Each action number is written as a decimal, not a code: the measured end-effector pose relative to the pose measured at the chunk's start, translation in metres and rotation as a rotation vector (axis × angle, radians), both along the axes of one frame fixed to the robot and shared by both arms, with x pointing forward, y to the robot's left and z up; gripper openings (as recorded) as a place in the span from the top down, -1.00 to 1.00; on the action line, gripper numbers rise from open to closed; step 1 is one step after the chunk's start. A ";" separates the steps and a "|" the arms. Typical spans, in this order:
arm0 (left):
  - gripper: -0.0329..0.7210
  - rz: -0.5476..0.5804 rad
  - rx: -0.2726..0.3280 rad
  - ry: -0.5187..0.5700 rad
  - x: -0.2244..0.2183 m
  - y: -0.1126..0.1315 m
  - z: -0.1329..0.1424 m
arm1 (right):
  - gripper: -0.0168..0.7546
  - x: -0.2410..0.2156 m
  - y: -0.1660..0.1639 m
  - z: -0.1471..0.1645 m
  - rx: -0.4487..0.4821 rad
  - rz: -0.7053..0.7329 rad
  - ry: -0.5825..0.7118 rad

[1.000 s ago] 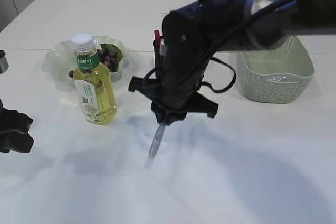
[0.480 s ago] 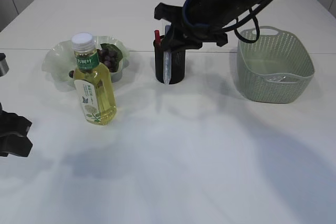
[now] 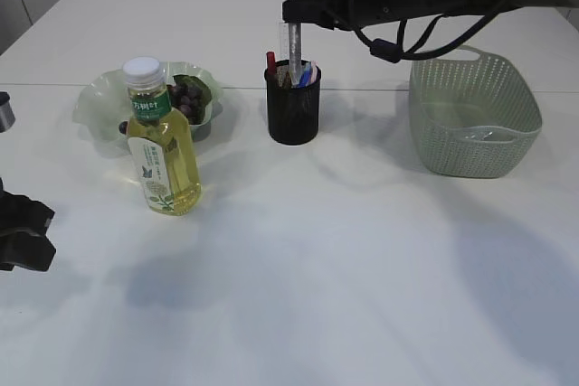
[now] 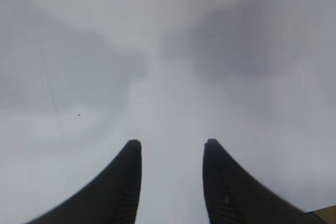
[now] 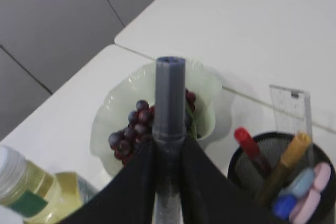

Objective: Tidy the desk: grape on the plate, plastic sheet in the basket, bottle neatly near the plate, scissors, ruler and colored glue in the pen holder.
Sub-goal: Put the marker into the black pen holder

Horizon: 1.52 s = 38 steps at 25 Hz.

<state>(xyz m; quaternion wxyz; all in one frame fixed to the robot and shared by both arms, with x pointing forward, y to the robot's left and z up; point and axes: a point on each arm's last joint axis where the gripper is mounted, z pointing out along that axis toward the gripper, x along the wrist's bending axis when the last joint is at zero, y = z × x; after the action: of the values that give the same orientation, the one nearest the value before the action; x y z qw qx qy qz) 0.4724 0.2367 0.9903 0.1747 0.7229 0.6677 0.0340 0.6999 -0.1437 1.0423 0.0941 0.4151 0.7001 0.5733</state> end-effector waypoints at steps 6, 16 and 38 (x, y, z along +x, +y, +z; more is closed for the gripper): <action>0.15 0.001 -0.003 0.002 0.000 0.000 0.000 | 0.63 0.025 0.002 -0.021 0.016 -0.031 -0.165; 0.15 -0.001 -0.002 0.013 -0.001 0.000 0.000 | 0.63 0.054 0.008 -0.050 -0.113 0.010 -0.331; 0.15 -0.012 0.000 0.095 -0.008 0.000 -0.002 | -0.18 0.030 0.000 -0.007 -0.074 -0.068 0.091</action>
<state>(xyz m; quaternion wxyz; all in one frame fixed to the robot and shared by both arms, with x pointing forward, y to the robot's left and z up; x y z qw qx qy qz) 0.4640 0.2364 0.9883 0.1432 0.7276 0.6709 -0.0014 0.7298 -0.1442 1.0353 0.0968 0.4608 0.7097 0.5240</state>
